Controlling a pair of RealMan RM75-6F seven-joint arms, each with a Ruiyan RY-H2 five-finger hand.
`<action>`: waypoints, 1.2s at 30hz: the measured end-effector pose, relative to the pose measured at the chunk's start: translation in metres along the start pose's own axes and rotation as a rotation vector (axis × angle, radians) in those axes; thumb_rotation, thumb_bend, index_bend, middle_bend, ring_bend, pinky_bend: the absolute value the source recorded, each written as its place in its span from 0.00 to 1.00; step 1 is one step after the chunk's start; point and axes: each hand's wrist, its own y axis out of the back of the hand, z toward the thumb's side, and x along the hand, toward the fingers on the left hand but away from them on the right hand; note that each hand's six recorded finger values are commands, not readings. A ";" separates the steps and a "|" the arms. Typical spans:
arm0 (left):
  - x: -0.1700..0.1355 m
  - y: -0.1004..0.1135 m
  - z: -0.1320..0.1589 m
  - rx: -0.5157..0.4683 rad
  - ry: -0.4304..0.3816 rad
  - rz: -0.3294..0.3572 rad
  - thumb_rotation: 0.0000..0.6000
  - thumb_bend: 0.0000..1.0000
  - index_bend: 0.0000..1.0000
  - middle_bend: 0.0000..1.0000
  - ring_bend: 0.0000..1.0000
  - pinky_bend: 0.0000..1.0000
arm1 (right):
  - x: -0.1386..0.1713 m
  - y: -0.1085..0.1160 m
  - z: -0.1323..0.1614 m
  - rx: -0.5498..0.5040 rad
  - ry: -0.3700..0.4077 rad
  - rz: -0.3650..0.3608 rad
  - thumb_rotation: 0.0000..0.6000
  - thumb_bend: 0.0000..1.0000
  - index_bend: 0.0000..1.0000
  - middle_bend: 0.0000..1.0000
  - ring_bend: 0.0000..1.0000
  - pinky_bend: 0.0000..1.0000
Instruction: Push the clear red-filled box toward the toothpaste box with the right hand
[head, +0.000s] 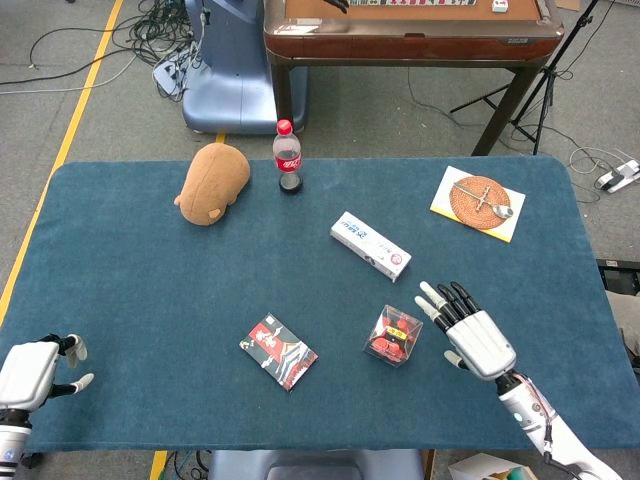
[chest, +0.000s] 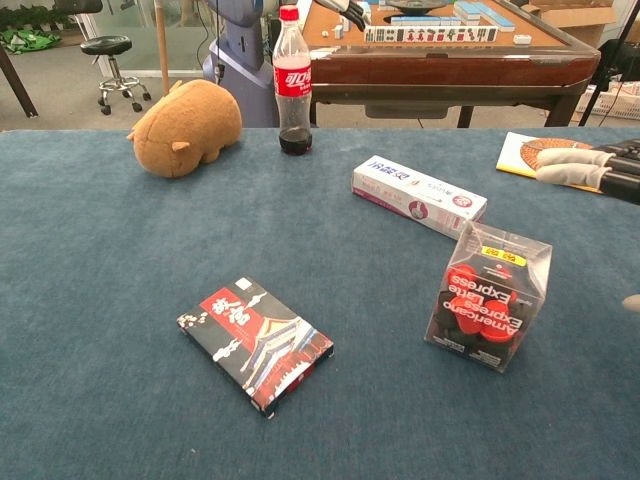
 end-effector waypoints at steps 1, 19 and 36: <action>0.000 0.000 0.000 0.000 0.001 -0.001 1.00 0.02 0.58 0.62 0.48 0.58 | -0.003 0.000 0.002 0.007 0.005 0.001 1.00 0.00 0.00 0.00 0.00 0.07; -0.001 0.000 -0.002 -0.004 0.004 -0.005 1.00 0.02 0.58 0.62 0.48 0.58 | -0.035 -0.012 0.033 0.048 0.066 0.005 1.00 0.00 0.00 0.00 0.00 0.05; -0.001 0.000 -0.003 -0.007 0.007 -0.006 1.00 0.02 0.58 0.62 0.48 0.58 | -0.053 -0.025 0.041 0.016 0.066 0.010 1.00 0.00 0.00 0.00 0.00 0.05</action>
